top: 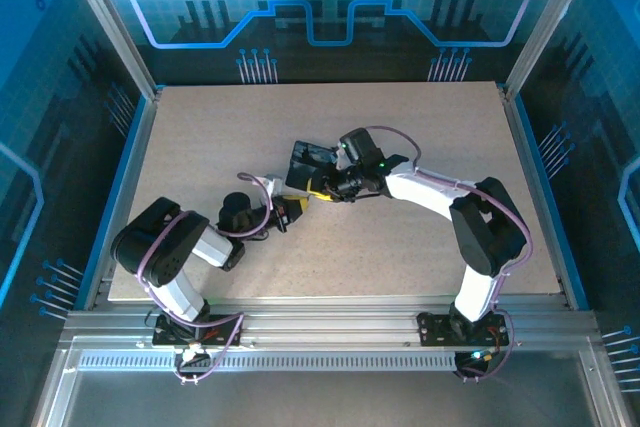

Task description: Unlock the padlock with the key

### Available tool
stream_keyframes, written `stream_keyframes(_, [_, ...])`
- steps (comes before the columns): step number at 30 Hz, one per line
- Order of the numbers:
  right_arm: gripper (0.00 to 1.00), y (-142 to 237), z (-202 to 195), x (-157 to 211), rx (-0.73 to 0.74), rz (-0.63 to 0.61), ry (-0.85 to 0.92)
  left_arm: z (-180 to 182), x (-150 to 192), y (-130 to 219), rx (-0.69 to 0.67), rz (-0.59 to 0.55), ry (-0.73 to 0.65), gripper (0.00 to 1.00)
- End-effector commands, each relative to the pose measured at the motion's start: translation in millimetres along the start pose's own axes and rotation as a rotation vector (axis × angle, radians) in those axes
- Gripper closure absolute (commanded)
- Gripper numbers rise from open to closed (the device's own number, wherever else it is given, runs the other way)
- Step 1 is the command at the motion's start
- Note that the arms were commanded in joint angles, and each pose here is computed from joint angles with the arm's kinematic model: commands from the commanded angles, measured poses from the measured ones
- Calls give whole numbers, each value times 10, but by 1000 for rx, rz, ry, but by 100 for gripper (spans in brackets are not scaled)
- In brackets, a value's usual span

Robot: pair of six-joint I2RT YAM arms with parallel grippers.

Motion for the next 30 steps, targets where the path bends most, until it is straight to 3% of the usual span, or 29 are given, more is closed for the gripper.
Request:
stream_keyframes(1, [100, -75, 22, 180, -84, 140, 6, -262, -388, -69, 145, -147, -90, 100])
stream_keyframes(14, [100, 78, 51, 167, -173, 158, -20, -332, -408, -48, 145, -167, -100, 100])
stream_keyframes(23, [100, 196, 38, 172, -23, 27, 47, -448, -353, -129, 139, -172, -60, 100])
stream_keyframes(30, [100, 123, -4, 200, 16, 48, 75, -504, -446, -7, 148, -214, -55, 100])
Point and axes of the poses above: each hand's point on the last joint's axis, 136 mm out from that joint toward the fingers, its own y axis back along the fingers, its own z axis along the line the jaws close on, x = y × z, the point moved 10 cm from there along y, back along the fingers, and after that the axes turned 5 degrees about -y, right-handed, at the moved point
